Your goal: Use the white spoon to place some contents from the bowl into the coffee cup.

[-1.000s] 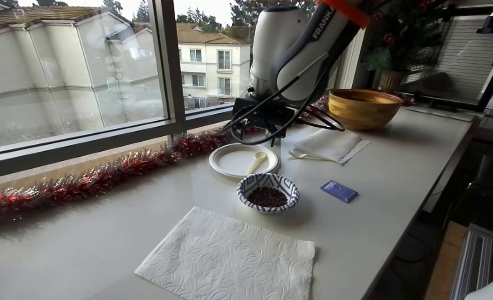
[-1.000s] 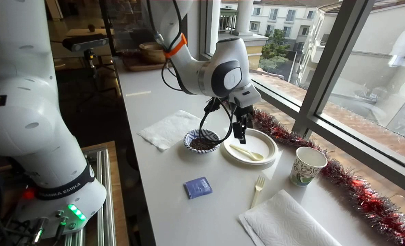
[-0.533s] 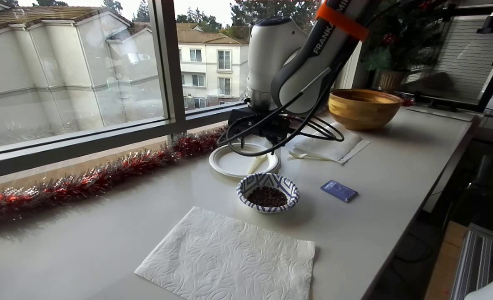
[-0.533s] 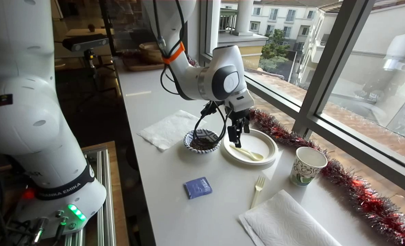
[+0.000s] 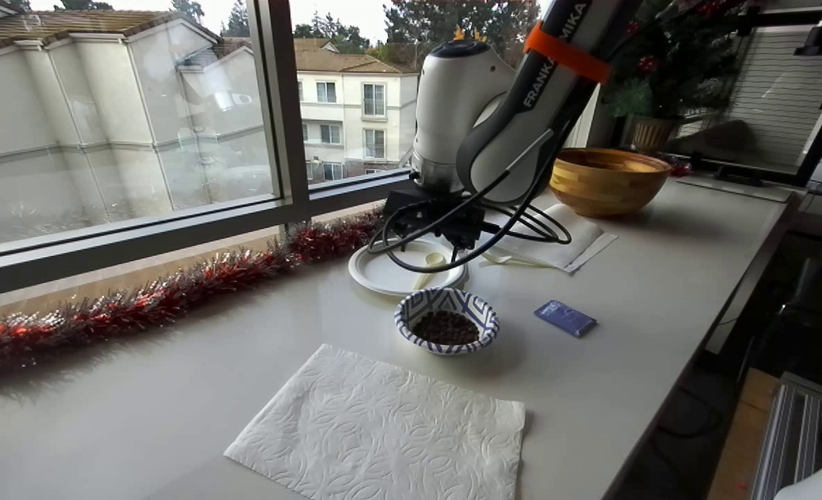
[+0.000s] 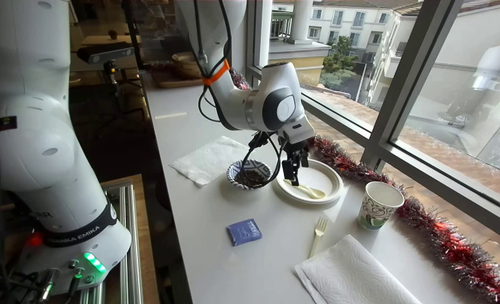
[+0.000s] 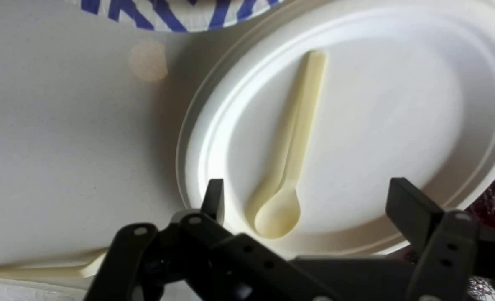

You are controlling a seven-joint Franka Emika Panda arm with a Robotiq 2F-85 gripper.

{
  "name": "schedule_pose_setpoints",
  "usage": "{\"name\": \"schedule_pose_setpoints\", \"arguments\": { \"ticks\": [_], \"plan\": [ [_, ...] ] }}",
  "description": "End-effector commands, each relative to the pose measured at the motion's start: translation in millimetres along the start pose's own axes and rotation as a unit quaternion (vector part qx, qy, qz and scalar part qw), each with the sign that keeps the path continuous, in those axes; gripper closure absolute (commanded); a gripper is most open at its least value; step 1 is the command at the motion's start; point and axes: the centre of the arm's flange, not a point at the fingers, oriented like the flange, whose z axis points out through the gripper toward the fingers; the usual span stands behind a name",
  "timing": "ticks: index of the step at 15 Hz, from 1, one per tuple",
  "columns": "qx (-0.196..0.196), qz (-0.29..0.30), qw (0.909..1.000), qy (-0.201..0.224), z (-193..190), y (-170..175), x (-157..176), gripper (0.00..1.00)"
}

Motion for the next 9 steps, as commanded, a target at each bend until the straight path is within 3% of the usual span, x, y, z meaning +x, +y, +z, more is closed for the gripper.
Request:
{"name": "schedule_pose_setpoints", "arguments": {
  "ticks": [1, 3, 5, 9],
  "plan": [
    [0.016, -0.006, 0.9997, 0.020, 14, 1, -7, 0.00],
    [0.018, -0.008, 0.9995, 0.023, 18, 3, -7, 0.00],
    [0.022, -0.010, 0.9994, 0.025, 22, 6, -8, 0.28],
    [0.031, -0.010, 0.9992, 0.024, 28, 7, -8, 0.55]
  ]
}}
